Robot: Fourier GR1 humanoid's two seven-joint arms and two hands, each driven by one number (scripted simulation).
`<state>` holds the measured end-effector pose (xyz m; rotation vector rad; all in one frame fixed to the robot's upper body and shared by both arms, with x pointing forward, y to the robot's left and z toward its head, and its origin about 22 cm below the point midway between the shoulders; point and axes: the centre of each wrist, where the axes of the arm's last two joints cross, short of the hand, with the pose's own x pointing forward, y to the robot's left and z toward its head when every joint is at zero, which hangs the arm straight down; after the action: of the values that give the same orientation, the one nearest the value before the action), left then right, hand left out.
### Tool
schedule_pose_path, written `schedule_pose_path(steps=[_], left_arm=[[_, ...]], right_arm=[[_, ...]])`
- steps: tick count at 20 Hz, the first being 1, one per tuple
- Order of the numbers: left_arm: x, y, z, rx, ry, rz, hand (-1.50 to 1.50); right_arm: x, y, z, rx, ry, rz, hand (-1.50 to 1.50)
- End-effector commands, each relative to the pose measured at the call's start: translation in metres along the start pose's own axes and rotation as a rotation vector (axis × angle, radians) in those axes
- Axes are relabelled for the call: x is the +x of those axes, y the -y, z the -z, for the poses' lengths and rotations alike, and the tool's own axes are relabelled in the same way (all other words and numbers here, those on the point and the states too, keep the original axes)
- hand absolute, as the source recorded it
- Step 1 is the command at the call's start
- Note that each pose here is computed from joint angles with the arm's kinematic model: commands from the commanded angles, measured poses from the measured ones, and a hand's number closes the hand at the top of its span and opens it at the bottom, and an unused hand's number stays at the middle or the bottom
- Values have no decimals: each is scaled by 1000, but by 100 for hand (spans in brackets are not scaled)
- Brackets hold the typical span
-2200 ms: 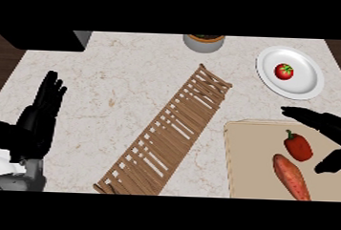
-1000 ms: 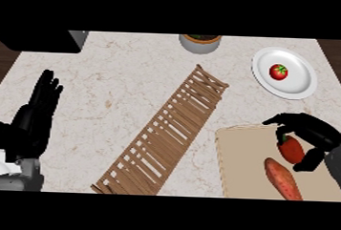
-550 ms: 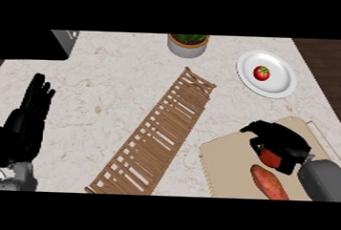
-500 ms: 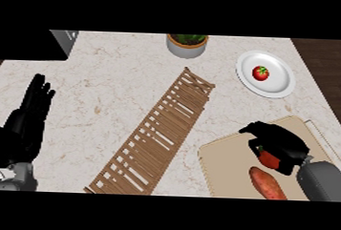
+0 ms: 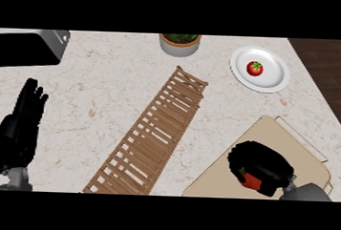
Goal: Pick the bell pepper from the tray and place it in the tiered shelf
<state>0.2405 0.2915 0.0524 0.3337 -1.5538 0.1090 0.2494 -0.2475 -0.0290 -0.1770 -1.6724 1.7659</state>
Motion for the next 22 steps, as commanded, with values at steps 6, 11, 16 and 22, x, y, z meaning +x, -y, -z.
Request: schedule_pose_path(steps=[6,11,16,22], left_arm=[[-2,-10,-2,34,-11,12,0],[-2,2,-11,-33,4,-11,0],[5,9,1,-77,36,-5,0],[17,11,21,-101,49,-27,0]], right_arm=[[66,50,-10,-322,-23,258,150],[114,106,-32,-410,-88,230,150],[164,140,-51,-496,-172,277,150],[191,163,-8,-550,-207,336,150]])
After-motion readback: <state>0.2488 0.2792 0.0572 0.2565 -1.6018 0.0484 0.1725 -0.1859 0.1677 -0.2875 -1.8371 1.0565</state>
